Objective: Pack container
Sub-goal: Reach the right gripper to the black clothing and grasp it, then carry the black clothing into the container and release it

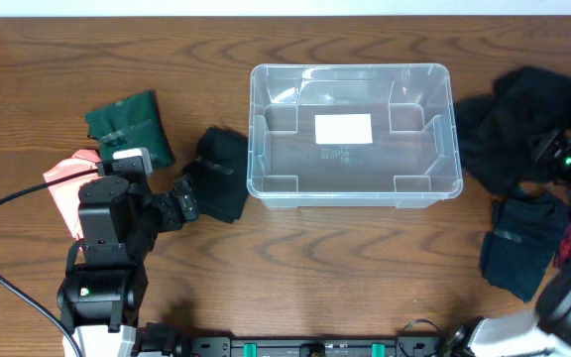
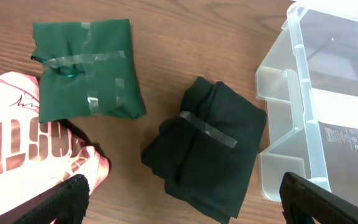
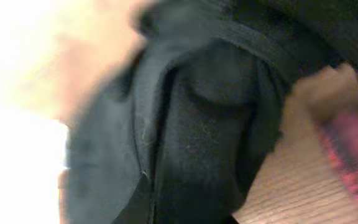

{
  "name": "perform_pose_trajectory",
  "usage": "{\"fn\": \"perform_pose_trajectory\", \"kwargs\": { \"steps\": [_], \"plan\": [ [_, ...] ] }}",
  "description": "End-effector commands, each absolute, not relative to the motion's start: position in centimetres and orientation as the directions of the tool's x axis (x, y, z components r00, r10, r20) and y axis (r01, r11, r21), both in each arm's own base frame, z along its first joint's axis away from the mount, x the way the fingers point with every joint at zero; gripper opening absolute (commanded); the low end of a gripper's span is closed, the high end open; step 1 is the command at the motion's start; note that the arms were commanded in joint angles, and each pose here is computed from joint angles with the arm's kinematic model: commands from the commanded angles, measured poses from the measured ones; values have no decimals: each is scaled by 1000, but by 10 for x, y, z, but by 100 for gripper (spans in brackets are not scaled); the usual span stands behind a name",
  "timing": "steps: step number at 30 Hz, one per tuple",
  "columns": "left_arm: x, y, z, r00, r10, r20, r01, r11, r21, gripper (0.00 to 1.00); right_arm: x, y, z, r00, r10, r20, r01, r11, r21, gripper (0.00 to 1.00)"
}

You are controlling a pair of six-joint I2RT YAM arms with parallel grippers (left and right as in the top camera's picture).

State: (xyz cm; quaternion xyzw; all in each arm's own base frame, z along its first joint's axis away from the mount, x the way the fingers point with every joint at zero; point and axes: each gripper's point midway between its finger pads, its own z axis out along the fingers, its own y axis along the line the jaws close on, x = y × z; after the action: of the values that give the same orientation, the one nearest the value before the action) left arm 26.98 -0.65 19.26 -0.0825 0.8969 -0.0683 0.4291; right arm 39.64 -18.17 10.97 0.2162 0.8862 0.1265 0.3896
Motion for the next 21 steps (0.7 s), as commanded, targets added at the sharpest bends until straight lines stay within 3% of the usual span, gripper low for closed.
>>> {"fn": "perform_pose_trajectory", "kwargs": {
  "steps": [1,7,11,15,21],
  "plan": [
    [272,-8,201,-605,-200,-771,-78,978,-192,98,402,-170,218,-457,381,-804,176,925,338,1],
    [272,-8,201,-605,-199,-771,-78,978,-192,98,380,-135,315,-302,253,-919,92,967,236,1],
    [272,-8,201,-605,-200,-771,-78,978,-192,98,372,-63,354,-246,98,-964,-192,970,147,1],
    [271,-8,199,-611,-200,-766,-80,978,-192,98,368,4,355,-263,36,-964,-405,903,144,1],
    [266,-8,193,-635,-200,-746,-86,978,-189,98,372,77,300,-447,-42,-894,-491,846,206,1]
  ]
}}
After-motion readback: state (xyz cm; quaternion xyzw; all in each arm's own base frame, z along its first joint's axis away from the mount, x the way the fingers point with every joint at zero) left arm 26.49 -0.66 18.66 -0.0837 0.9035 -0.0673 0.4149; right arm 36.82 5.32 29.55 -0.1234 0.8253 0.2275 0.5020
